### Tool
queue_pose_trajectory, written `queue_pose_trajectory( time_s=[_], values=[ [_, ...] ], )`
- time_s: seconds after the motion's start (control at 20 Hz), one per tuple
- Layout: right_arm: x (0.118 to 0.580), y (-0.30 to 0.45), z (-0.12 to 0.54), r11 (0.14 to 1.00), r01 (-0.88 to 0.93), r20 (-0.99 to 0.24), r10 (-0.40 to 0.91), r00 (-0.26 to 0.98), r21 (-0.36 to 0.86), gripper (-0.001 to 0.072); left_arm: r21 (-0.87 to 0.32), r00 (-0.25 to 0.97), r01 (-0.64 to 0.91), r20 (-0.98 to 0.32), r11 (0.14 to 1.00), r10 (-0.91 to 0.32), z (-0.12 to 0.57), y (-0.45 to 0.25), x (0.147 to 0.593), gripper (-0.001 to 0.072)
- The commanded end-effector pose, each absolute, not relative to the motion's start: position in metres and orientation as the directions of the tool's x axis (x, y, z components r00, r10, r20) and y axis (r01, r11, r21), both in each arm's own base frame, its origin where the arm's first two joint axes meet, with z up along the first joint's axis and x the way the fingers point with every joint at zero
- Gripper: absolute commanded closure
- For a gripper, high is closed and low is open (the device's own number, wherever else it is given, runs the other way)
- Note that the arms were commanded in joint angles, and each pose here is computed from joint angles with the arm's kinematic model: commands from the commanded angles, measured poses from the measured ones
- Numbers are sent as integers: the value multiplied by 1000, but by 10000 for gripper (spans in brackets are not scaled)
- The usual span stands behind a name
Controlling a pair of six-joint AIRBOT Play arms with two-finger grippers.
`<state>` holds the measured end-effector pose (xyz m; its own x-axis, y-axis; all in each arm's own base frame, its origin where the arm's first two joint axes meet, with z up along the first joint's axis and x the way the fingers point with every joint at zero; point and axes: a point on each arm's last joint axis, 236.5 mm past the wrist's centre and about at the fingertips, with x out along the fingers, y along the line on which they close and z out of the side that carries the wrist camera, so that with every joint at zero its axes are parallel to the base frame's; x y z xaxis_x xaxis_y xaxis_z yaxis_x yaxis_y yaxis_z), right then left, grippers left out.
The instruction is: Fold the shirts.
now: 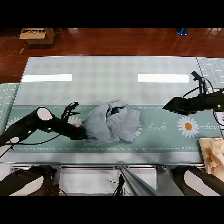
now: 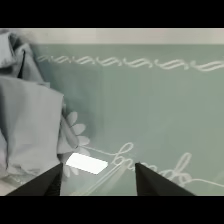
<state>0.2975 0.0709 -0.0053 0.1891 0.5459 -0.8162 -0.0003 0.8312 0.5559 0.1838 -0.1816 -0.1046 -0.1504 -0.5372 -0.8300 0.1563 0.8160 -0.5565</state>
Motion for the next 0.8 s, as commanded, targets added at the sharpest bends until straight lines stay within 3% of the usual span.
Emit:
queue_pose_trajectory(
  time_s=[0.0,0.15,0.4,0.55,0.6,0.65,0.7,0.75],
  values=[
    [303,98,-21,828,-28,-804,552,218,561,182,-561,-172,153,-826,813,-537,-106,-182,180,685],
    [316,136,-30,810,-43,-771,572,278,585,182,-568,-192,153,-820,809,-539,-104,-182,175,685],
    [309,186,-76,797,-22,-783,597,176,603,182,-568,-191,153,-820,809,-539,-105,-182,175,685],
    [314,201,-93,799,-7,-784,592,187,601,185,-570,-186,195,-820,798,-541,-103,-183,178,685],
    [318,203,-94,801,-7,-784,587,203,598,216,-571,-181,202,-821,796,-542,-102,-183,180,685],
    [321,204,-92,801,-7,-781,586,219,599,366,-570,-174,208,-821,795,-544,-100,-184,183,685],
    [323,205,-89,797,-8,-775,590,226,604,578,-570,-164,215,-822,793,-546,-97,-185,188,685],
    [326,206,-82,791,-15,-768,598,230,612,696,-570,-152,223,-822,791,-549,-93,-187,193,685]
  ],
)
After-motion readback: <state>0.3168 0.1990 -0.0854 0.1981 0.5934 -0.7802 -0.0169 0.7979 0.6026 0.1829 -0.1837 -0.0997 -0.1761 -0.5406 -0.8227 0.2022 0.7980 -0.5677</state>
